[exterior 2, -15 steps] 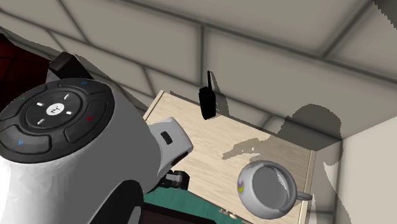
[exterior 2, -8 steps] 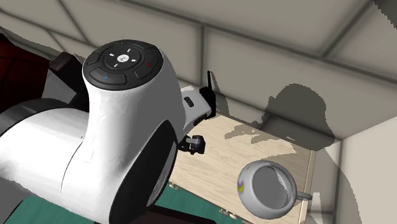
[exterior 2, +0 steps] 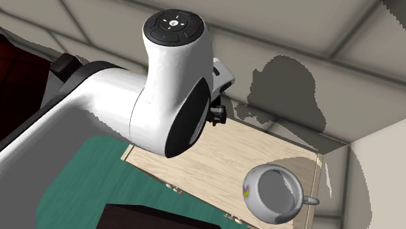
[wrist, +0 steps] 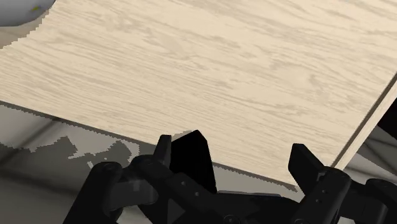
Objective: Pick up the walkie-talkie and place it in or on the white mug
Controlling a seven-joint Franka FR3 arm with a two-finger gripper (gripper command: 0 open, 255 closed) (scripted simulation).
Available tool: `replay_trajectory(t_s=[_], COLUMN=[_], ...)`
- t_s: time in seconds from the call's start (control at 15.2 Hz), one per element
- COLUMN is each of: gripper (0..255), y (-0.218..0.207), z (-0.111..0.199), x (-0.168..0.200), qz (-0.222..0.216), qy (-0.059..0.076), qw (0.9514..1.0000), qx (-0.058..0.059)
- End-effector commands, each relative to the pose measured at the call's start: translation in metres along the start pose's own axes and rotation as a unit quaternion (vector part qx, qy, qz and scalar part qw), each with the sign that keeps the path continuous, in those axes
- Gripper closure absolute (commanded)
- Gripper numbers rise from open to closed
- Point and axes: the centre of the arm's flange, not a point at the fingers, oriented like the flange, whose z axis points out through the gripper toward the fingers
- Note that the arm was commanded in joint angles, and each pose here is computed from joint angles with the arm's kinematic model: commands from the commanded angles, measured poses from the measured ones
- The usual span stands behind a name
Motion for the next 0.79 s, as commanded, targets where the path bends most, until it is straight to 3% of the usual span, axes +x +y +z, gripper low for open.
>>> replay_trajectory(t_s=[0.0,0.33,0.73], gripper=[0,0,0], y=[0.004,0.018,0.018], z=[0.006,0.016,0.047], x=[0.023,0.075,0.077], qz=[0.001,0.005,0.005], qy=[0.01,0.033,0.033], qw=[0.9999,0.9994,0.9994], qx=[-0.004,-0.011,-0.011])
